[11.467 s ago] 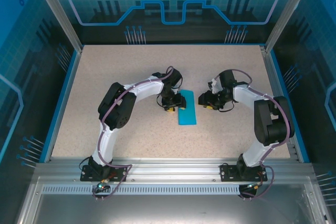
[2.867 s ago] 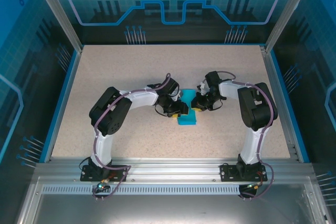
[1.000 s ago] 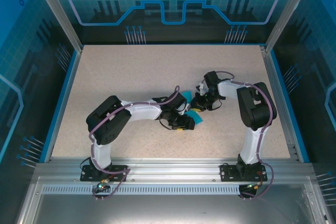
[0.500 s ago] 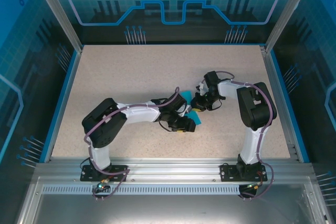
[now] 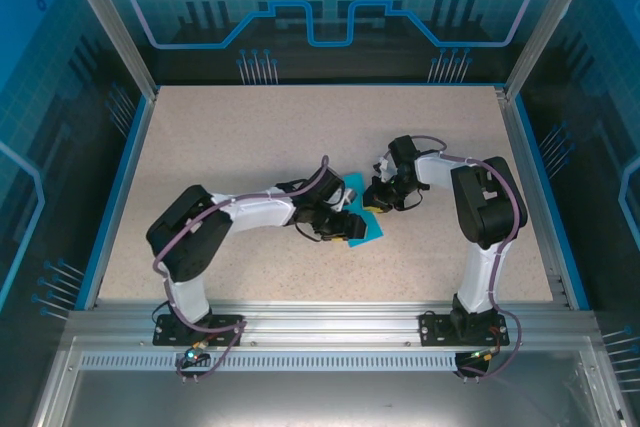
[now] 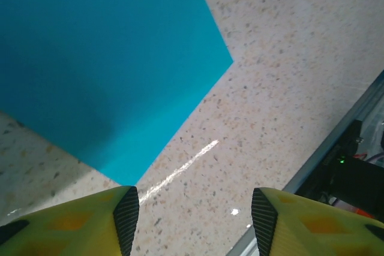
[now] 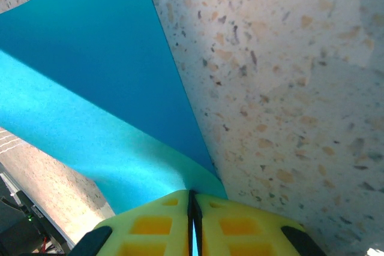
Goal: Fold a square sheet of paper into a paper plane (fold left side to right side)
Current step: First fold the square sheet of paper in half at the center of the table, then hold the square sheet of paper at the center of the table.
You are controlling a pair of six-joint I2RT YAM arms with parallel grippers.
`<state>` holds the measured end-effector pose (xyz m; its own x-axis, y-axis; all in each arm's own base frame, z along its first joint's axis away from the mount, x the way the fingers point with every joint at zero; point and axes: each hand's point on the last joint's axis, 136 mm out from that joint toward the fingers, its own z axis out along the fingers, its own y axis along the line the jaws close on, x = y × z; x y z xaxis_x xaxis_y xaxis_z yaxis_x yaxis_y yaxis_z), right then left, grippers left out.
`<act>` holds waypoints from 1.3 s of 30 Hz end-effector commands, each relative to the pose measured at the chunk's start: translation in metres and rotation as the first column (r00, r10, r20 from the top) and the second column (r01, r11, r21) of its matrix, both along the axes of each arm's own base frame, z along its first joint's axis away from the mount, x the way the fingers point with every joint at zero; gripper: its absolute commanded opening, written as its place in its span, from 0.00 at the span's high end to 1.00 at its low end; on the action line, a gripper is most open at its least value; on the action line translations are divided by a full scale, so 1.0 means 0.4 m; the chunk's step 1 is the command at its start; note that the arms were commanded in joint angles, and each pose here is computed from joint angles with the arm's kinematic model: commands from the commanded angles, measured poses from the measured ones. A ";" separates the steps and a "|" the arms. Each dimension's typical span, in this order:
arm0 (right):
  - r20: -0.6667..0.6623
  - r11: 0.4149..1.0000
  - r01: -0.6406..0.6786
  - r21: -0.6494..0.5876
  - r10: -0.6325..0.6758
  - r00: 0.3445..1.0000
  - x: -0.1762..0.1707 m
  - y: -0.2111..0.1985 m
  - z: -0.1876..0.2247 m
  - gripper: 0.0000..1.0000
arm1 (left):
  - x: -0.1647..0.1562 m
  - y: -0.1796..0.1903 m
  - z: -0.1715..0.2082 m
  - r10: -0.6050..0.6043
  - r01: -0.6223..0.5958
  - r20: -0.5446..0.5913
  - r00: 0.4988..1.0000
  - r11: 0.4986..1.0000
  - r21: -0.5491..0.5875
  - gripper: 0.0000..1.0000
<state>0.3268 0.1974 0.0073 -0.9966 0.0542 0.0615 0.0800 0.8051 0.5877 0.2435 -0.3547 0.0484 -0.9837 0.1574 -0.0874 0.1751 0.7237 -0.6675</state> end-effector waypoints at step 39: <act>0.125 0.988 -0.004 0.154 -0.015 0.992 -0.204 -0.067 0.153 0.86 | -0.014 0.014 -0.104 -0.004 0.016 -0.072 0.997 0.984 0.175 0.45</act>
